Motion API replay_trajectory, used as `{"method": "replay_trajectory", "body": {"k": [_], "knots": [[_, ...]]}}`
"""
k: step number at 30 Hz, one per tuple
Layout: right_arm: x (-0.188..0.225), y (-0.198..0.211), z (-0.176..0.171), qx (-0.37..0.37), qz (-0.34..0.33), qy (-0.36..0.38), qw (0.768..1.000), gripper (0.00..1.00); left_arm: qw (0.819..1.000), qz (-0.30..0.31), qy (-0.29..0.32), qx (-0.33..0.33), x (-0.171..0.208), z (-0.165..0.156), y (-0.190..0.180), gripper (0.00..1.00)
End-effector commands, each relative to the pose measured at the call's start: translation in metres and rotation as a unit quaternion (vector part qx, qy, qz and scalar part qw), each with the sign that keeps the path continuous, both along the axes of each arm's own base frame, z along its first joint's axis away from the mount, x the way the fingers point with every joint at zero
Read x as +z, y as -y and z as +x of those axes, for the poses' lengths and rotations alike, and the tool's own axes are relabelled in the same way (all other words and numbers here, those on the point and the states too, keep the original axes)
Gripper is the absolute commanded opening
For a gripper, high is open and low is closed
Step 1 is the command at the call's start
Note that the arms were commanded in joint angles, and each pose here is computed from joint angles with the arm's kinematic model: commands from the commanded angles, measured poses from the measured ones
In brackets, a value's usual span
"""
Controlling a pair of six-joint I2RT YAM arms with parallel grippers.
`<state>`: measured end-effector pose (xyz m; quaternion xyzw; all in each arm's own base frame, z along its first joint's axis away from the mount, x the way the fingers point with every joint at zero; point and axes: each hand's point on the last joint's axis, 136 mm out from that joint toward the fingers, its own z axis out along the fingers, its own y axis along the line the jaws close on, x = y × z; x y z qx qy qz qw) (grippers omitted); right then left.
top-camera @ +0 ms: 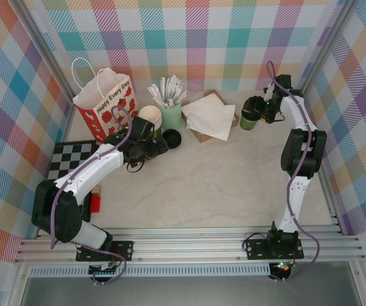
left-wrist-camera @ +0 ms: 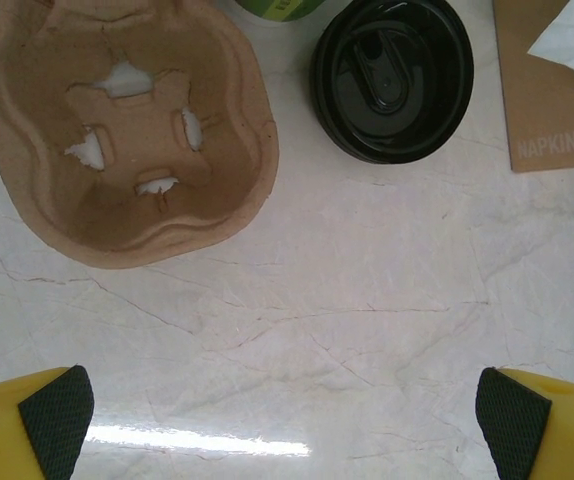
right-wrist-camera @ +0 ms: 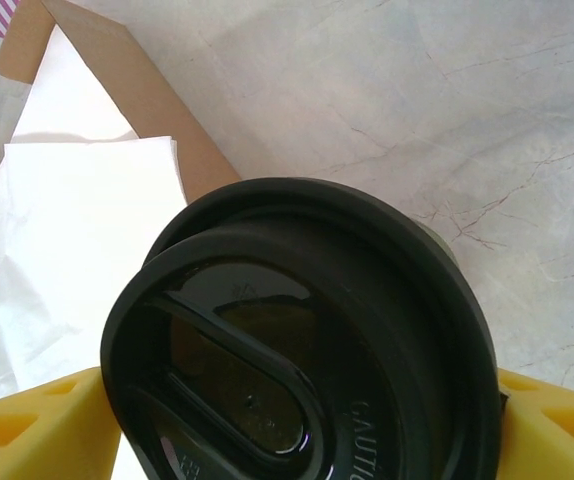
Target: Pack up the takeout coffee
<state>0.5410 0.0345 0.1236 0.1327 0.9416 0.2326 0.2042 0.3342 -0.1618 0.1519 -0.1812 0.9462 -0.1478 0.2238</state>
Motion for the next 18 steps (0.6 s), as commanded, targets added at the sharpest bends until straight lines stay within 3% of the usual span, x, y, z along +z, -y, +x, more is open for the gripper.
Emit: {"method": "replay_trajectory", "body": {"k": [1,6,12,18], "knots": [[0.007,-0.003,0.000,0.003,0.011,-0.004,1.000,0.87,0.999,-0.011,0.030,-0.002,0.017,0.002,-0.003,1.00],[0.026,-0.004,-0.001,0.010,0.010,0.013,1.000,0.96,0.999,-0.011,0.033,0.000,0.021,0.001,-0.006,1.00],[0.042,-0.002,-0.005,0.013,-0.002,0.024,1.000,0.99,0.999,-0.008,0.052,0.010,0.031,-0.001,-0.016,1.00],[0.084,0.018,-0.019,-0.029,-0.056,0.059,0.996,1.00,0.995,-0.002,0.084,0.051,0.070,0.000,-0.057,1.00]]}}
